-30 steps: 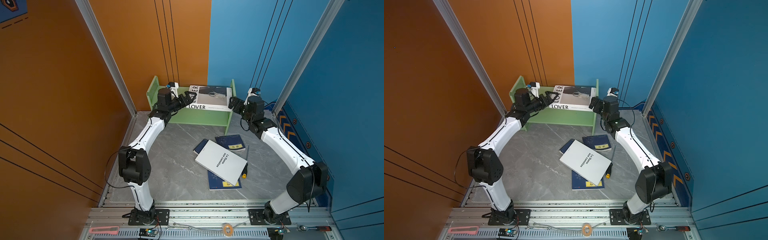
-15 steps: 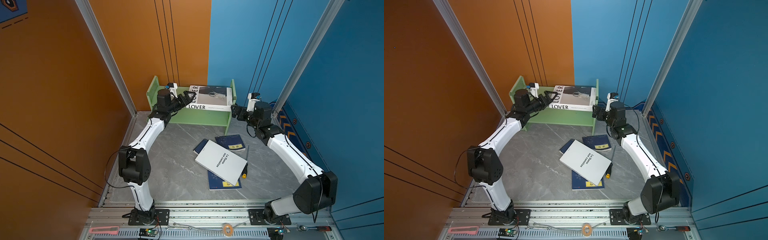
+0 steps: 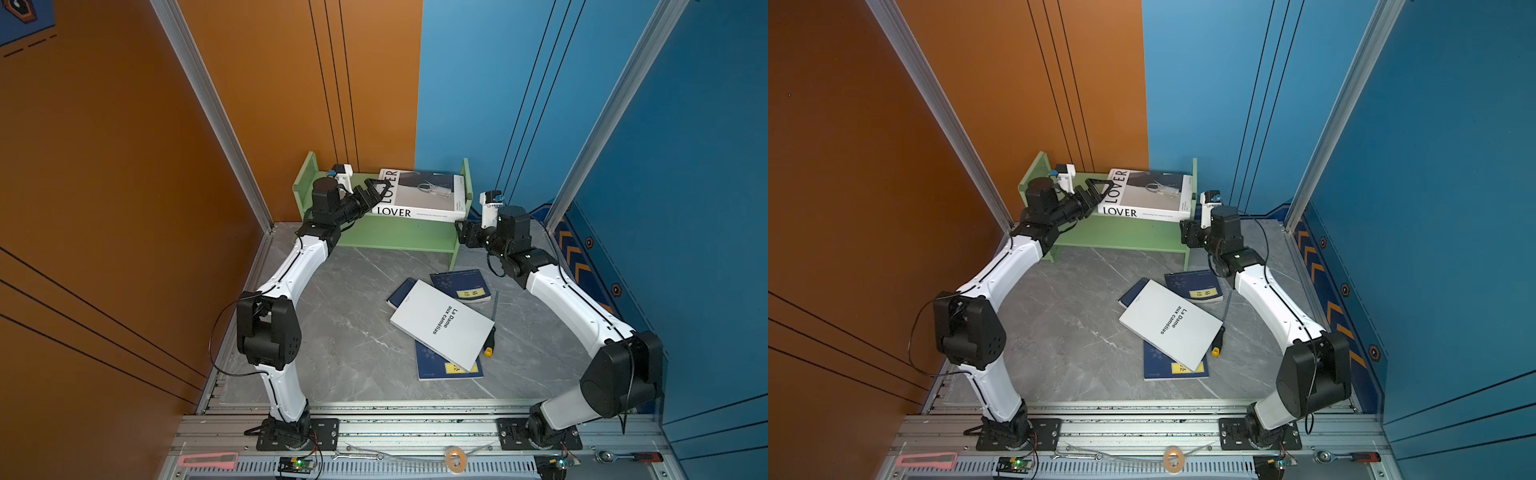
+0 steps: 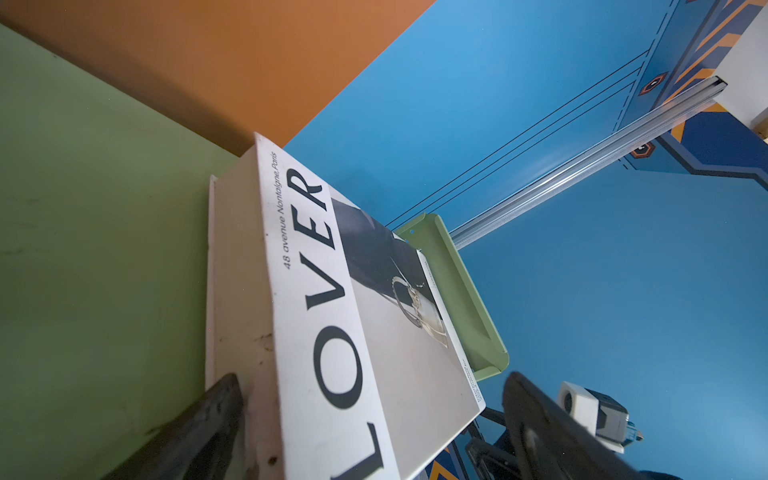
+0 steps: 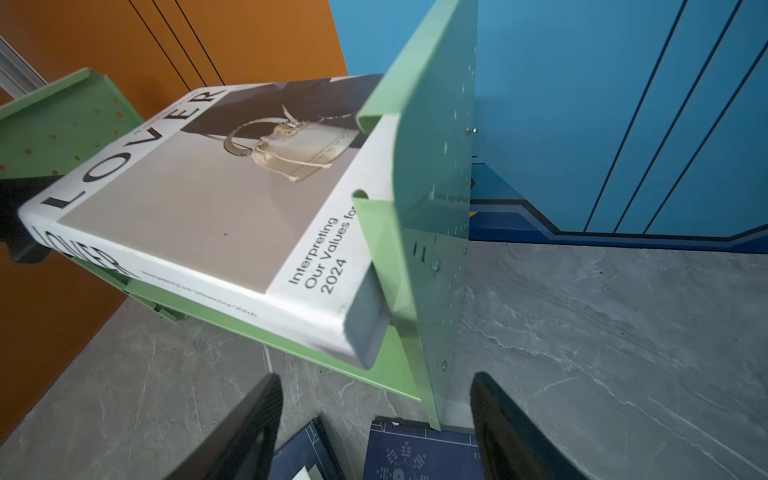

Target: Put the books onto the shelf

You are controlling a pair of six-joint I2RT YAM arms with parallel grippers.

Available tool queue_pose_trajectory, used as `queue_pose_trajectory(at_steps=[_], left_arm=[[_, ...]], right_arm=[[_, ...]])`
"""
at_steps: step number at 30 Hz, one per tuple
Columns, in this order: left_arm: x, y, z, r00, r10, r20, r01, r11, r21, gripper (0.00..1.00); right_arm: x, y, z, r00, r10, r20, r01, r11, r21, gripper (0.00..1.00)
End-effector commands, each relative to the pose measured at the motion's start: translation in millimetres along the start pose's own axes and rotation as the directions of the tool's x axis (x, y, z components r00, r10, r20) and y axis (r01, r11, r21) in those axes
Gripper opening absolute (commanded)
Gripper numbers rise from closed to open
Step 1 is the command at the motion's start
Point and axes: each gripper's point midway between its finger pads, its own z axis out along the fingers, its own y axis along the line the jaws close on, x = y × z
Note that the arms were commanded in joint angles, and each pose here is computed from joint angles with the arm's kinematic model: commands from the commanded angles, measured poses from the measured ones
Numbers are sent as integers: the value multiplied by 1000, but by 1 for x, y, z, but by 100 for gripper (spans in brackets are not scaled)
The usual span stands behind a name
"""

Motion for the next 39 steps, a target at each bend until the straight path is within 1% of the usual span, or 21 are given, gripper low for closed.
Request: queue_pose_trajectory(at_steps=[1,8,11,17,26,39], left_arm=[[8,-12,6,999,1,-41,2,997,72,98],[8,-6,7,999,1,-33,1,999,54,99],[9,-1,6,1000,-5,-31,7,999,43,98],[7,1,8,1000,-2,-25,3,999,40,99],[5,1,14,1000,-1,-31,2,999,52,99],[3,0,8,1000,7,-17,-6,999,33,98]], right_arm=[[-15,-4,4,999,-21,45,20,1000,19,71],[-23,-10,12,998,-2,64,1,1000,15,61],[-25,-15,13,997,10,72,-12,1000,25,55],[-27,-20,17,995,39,89,-41,999,20,49],[-24,-20,20,995,51,86,-52,998,18,46],[-26,-25,17,995,53,88,-57,998,37,46]])
